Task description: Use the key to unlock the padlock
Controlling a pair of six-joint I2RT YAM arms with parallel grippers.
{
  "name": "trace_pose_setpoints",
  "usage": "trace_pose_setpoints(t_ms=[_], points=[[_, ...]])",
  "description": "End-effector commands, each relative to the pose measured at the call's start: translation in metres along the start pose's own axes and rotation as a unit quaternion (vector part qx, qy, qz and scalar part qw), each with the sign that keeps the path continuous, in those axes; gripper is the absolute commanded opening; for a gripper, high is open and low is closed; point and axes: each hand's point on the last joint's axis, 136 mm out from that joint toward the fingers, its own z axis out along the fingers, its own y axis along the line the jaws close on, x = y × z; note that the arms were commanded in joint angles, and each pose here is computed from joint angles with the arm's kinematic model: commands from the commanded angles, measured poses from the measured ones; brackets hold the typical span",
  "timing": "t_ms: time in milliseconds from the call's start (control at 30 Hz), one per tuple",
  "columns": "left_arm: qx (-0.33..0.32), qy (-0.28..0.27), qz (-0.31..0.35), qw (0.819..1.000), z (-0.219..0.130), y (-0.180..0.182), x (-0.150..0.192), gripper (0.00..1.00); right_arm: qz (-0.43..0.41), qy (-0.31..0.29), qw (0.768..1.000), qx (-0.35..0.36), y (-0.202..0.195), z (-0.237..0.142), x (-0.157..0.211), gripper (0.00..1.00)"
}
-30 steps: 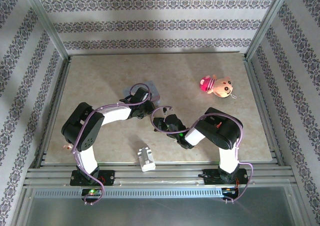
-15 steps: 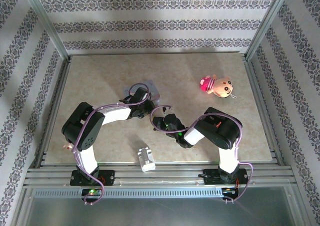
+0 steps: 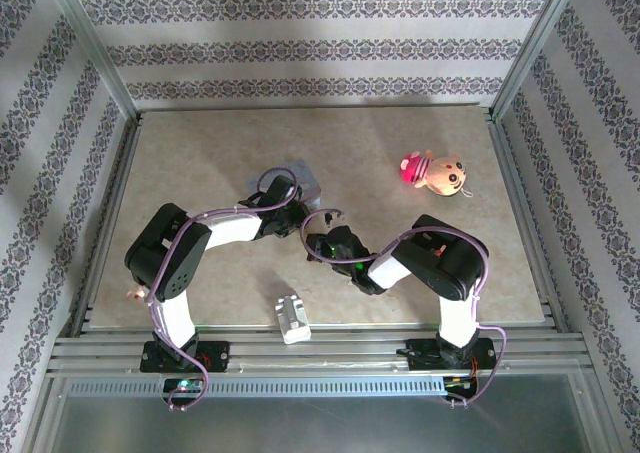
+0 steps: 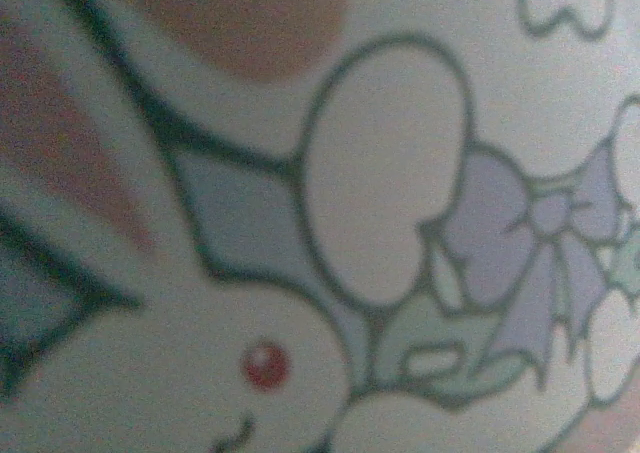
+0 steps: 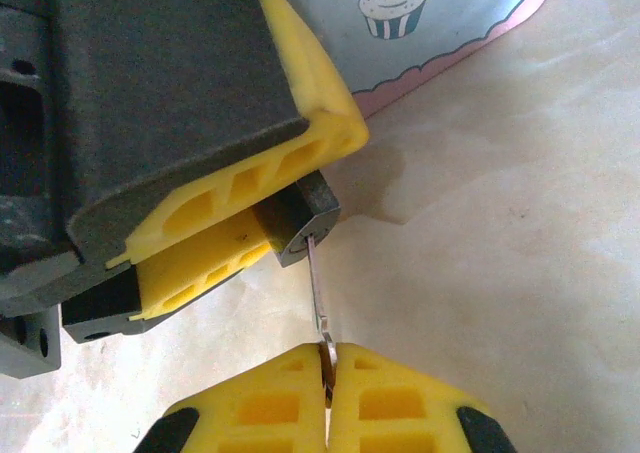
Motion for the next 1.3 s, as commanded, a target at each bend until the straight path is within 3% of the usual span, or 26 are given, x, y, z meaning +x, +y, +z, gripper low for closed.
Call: trace_pose_setpoints(t_ms=[0, 433, 1267], points=[[0.003, 0.084, -0.009, 0.996, -0.003, 0.003, 0.039, 0.04, 0.006, -0.044, 0.996, -0.08, 0.045, -0.005, -0.039, 0.0], [0.009, 0.119, -0.039, 0.992, -0.011, -0.002, 0.05, 0.04, 0.006, 0.028, 0.991, -0.13, 0.042, -0.006, -0.029, 0.0], [-0.002, 0.122, -0.032, 0.992, -0.021, 0.005, 0.051, 0.04, 0.019, 0.025, 0.995, -0.091, 0.016, -0.021, -0.053, 0.0]])
